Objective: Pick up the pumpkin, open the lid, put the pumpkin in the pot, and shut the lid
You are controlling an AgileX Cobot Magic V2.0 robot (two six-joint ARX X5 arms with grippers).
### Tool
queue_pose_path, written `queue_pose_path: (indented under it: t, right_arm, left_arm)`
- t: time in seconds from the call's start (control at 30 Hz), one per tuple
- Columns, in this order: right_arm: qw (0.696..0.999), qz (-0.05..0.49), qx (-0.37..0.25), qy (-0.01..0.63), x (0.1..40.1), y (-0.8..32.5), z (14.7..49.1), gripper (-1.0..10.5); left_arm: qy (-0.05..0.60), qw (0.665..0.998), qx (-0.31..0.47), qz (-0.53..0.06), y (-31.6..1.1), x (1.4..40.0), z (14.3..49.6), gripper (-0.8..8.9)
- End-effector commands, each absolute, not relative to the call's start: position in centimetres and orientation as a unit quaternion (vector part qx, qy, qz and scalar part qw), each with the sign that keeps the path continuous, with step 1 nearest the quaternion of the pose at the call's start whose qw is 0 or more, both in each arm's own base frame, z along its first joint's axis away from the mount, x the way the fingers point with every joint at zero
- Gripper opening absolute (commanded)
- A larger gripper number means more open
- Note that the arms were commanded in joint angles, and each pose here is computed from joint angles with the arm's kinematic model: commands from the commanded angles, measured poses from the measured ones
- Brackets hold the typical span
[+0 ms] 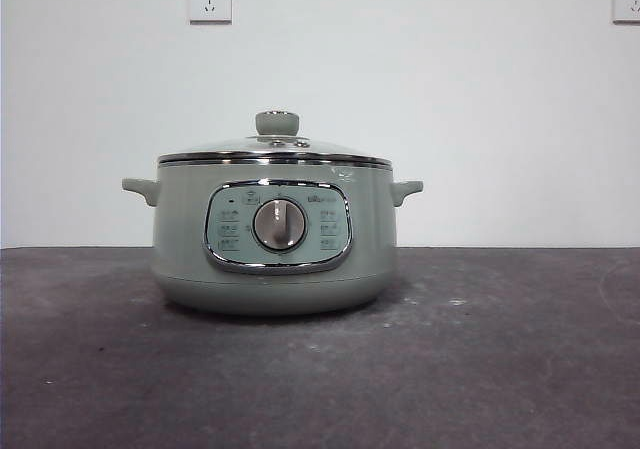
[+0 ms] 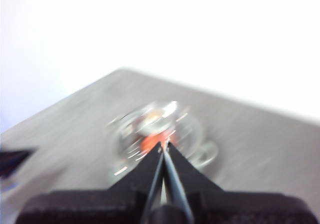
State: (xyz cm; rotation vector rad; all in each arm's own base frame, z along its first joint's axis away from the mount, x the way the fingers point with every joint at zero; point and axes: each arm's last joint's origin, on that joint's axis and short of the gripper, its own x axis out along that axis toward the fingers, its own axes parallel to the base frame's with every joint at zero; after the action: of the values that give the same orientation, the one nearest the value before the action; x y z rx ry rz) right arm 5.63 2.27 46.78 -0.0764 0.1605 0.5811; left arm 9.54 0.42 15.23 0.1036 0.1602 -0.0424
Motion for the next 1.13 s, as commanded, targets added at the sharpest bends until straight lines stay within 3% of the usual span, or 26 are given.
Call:
queue_pose_path:
  t: [0.03,0.27,0.63,1.13]
  right_arm:
    - [0.965,0.248,-0.066,0.050,6.4,1.9,42.3,0.0]
    - [0.976,0.205,-0.070,-0.010,7.2,1.4,33.6,0.0]
    - [0.979,0.193,-0.055,0.029,9.0,1.3,21.4,0.0]
    - [0.982,0.175,-0.027,0.072,9.2,1.2,15.7,0.0]
  left_arm:
    - [0.085,0.995,0.049,-0.019,0.5,9.6,14.7,-0.03]
    - [0.085,0.995,0.049,-0.019,0.5,9.6,14.7,-0.03]
    - [0.085,0.995,0.049,-0.019,0.5,9.6,14.7,-0.03]
    - [0.085,0.995,0.049,-0.019,0.5,9.6,14.7,-0.03]
